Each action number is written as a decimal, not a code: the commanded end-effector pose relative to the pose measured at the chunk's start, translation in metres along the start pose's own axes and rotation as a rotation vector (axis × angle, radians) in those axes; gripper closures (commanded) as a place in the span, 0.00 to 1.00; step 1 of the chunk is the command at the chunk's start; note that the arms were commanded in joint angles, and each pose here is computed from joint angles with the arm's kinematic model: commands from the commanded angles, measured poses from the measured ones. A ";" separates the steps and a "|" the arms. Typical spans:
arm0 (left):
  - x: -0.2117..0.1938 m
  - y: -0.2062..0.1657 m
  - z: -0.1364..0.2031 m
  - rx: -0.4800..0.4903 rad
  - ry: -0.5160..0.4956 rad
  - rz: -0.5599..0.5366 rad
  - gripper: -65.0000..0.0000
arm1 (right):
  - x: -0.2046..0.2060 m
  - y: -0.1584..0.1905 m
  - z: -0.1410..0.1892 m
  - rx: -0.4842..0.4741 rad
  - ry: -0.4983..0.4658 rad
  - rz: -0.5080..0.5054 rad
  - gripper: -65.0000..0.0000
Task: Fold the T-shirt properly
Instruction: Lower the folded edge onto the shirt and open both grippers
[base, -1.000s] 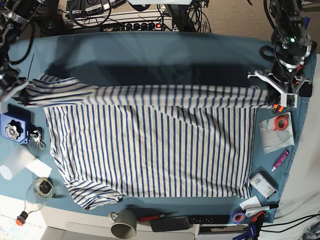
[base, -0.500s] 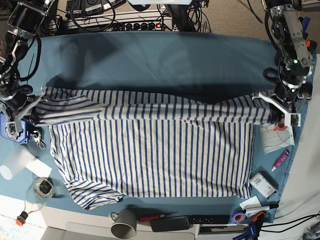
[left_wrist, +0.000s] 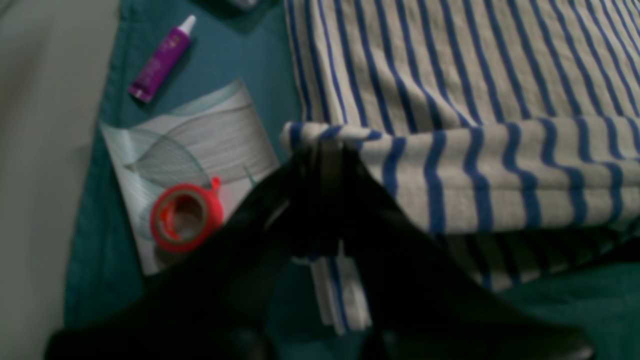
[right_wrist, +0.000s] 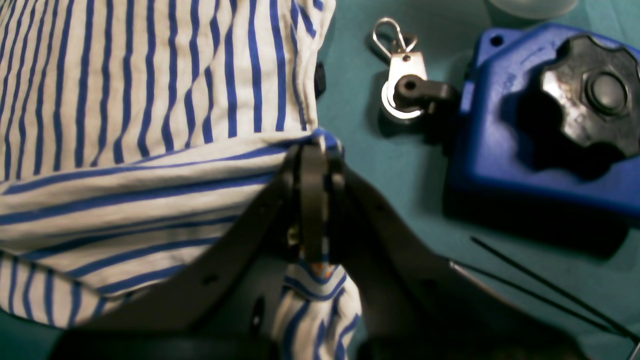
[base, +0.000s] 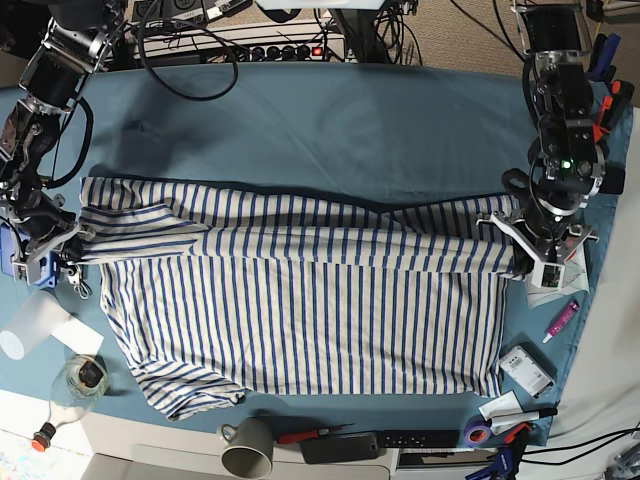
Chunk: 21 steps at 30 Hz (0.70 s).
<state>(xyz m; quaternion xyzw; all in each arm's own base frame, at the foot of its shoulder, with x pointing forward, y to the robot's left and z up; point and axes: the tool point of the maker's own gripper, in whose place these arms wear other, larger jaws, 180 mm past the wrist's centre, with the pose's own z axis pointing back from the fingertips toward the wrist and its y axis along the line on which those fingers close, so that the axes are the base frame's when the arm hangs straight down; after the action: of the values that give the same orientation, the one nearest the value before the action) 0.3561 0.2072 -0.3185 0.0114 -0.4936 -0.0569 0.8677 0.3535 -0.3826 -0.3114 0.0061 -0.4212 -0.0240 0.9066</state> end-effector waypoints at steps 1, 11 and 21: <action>0.019 0.007 -0.001 0.019 -0.060 -0.008 1.00 | 0.027 -0.010 0.009 -0.023 -0.068 0.017 1.00; 0.013 0.020 -0.031 0.023 -0.014 0.054 1.00 | 0.031 -0.015 0.009 -0.058 -0.066 0.042 1.00; 0.013 0.019 -0.032 0.018 -0.014 0.054 1.00 | 0.031 -0.013 0.003 -0.080 -0.046 0.106 1.00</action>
<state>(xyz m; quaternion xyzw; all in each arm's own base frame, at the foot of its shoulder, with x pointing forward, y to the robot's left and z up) 0.3819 0.2160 -0.3407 -0.0068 -0.4737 -0.0286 0.8802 0.3597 -0.3870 -0.3120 -0.0401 -0.4082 0.0067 0.9120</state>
